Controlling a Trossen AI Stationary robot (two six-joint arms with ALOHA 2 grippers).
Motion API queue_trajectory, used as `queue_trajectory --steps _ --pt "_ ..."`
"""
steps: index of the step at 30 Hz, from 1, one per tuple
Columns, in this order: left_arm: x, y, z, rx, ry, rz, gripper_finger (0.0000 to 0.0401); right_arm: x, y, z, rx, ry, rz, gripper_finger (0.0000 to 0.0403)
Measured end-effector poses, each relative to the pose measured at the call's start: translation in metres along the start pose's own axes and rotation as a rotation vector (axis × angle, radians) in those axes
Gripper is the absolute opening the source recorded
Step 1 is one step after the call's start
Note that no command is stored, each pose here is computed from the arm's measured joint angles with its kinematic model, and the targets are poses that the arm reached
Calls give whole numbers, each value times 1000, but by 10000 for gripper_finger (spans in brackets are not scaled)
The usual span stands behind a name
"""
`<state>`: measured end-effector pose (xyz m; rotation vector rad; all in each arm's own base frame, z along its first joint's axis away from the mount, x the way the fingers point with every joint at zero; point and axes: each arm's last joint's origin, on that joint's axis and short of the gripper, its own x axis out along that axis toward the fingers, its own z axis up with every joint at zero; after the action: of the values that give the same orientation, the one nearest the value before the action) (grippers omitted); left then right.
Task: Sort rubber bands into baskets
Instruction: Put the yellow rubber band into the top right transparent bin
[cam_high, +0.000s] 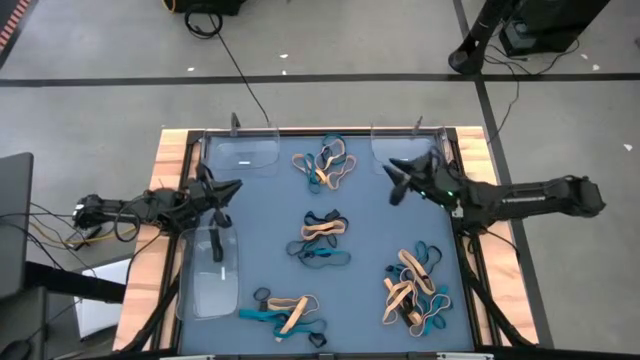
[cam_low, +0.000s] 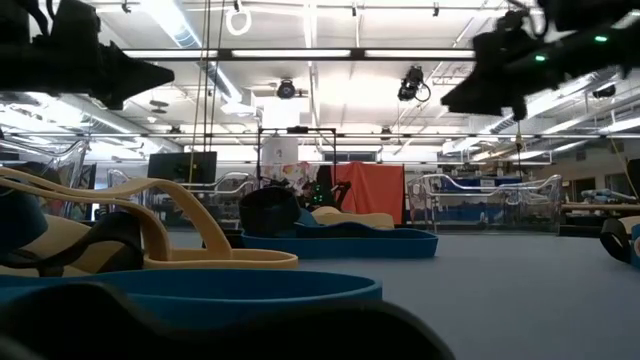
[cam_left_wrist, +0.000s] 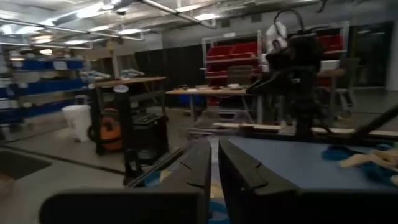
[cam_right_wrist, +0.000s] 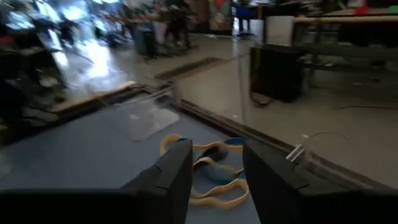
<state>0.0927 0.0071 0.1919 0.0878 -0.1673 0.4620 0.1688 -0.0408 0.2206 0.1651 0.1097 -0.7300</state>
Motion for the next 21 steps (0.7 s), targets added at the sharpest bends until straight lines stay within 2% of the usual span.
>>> queue_trajectory --steps 5,10,16,21 --pt "5 4 -4 14 35 58 61 40 2 16 -45 156 2 155" --pt "16 4 -6 -1 48 32 66 80 7 24 -107 340 71 154" --pt "33 5 -12 -27 120 33 66 121 20 31 -251 454 95 154" --pt "50 2 -11 -42 212 33 66 152 30 29 -263 522 135 154"
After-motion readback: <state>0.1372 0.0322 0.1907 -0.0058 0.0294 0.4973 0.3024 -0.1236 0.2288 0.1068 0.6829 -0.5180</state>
